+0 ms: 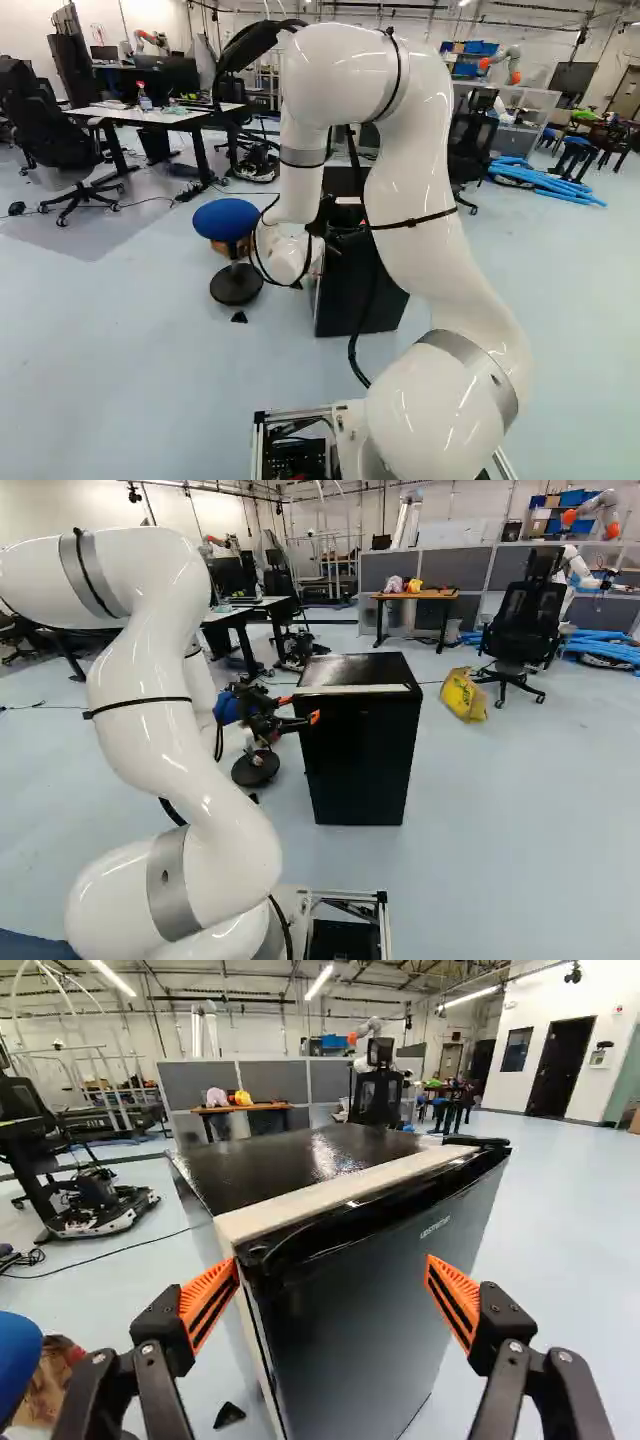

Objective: Grab a drink from the fridge

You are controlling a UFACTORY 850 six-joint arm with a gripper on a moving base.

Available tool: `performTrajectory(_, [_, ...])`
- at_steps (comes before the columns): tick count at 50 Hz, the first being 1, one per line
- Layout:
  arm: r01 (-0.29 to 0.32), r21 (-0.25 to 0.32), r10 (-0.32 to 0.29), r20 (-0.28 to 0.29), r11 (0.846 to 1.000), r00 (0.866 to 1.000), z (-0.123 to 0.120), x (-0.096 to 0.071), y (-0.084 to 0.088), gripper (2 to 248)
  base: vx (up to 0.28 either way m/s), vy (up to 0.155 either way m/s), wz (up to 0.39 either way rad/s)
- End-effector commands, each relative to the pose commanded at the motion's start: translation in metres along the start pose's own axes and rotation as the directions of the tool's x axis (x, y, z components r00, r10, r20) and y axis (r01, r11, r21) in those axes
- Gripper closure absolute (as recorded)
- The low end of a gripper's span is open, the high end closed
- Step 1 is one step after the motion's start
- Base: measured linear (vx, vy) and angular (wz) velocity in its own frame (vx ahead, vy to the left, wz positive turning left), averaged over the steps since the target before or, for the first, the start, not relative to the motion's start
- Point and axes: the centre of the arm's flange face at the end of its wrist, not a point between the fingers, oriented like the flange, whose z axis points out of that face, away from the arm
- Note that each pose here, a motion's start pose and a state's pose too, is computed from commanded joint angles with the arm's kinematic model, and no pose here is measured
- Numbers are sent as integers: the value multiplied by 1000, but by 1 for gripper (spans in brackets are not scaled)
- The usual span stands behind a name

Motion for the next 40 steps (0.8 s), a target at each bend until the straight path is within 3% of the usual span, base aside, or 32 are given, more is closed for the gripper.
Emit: performTrajectory(40, [-15, -13, 15, -7, 1000, 1000, 9, -1, -8, 3, 0, 0, 0])
